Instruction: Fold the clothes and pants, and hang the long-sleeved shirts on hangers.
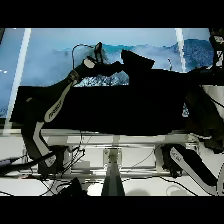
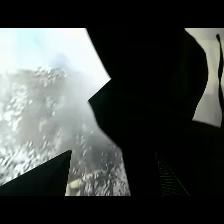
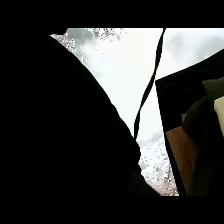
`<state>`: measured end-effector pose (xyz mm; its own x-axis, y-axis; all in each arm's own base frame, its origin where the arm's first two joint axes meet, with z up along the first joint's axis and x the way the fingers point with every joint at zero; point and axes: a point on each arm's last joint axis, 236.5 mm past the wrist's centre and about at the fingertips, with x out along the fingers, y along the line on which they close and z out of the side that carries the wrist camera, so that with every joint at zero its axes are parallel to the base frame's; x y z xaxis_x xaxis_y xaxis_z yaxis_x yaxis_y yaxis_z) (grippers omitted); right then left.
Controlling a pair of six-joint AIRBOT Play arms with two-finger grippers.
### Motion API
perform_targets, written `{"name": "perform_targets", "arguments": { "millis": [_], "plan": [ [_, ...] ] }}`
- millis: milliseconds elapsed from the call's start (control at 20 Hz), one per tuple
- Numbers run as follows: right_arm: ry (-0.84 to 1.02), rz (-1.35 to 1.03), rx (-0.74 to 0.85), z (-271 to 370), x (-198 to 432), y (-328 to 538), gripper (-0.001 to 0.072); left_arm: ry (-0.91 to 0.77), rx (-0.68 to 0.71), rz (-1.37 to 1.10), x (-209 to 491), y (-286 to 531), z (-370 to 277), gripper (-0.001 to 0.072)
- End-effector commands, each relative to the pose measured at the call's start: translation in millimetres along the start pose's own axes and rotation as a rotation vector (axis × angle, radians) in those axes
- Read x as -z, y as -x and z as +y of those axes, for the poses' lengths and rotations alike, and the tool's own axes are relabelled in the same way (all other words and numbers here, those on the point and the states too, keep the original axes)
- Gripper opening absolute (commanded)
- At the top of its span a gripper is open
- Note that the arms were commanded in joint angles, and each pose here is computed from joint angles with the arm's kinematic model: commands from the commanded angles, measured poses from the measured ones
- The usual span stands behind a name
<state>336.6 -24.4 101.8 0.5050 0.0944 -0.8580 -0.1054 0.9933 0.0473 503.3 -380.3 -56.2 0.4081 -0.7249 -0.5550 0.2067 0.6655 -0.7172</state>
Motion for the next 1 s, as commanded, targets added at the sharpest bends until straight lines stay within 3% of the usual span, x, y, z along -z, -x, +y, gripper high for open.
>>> {"name": "perform_targets", "arguments": {
  "millis": [0,100,200,250,350,400,650,800,950],
  "plan": [
    [-0.001,0.009,-0.002,1,3,1,0.002,-0.027,0.028,-0.031,-11,-23,-12,0.0598],
    [0.0,0.009,-0.002,1,2,1,0.002,-0.039,0.031,-0.053,-17,-33,-15,0.0595],
    [0.0,0.008,-0.002,1,2,1,0.002,-0.045,0.021,-0.095,-24,-39,-14,0.0505],
    [0.001,0.006,-0.001,0,2,1,0.002,-0.052,0.013,-0.119,-29,-40,-13,0.0403],
    [0.002,-0.012,0.005,-1,-3,0,0.002,-0.141,0.01,-0.136,-34,-38,-17,0.0117],
    [0.003,-0.026,0.01,-2,-6,0,0.002,-0.194,0.013,-0.142,-37,-35,-22,0.0031],
    [0.009,-0.163,0.066,-16,-34,-6,0.0019,-0.597,-0.008,-0.214,-78,31,-81,0.0008],
    [-0.001,-0.125,0.064,-18,-16,-26,0.0019,-0.906,-0.083,-0.153,-81,96,-116,0.0008],
    [-0.021,-0.031,0.039,-13,21,-53,0.002,-1.005,-0.146,-0.123,-78,166,-149,0.0007]
  ]
}}
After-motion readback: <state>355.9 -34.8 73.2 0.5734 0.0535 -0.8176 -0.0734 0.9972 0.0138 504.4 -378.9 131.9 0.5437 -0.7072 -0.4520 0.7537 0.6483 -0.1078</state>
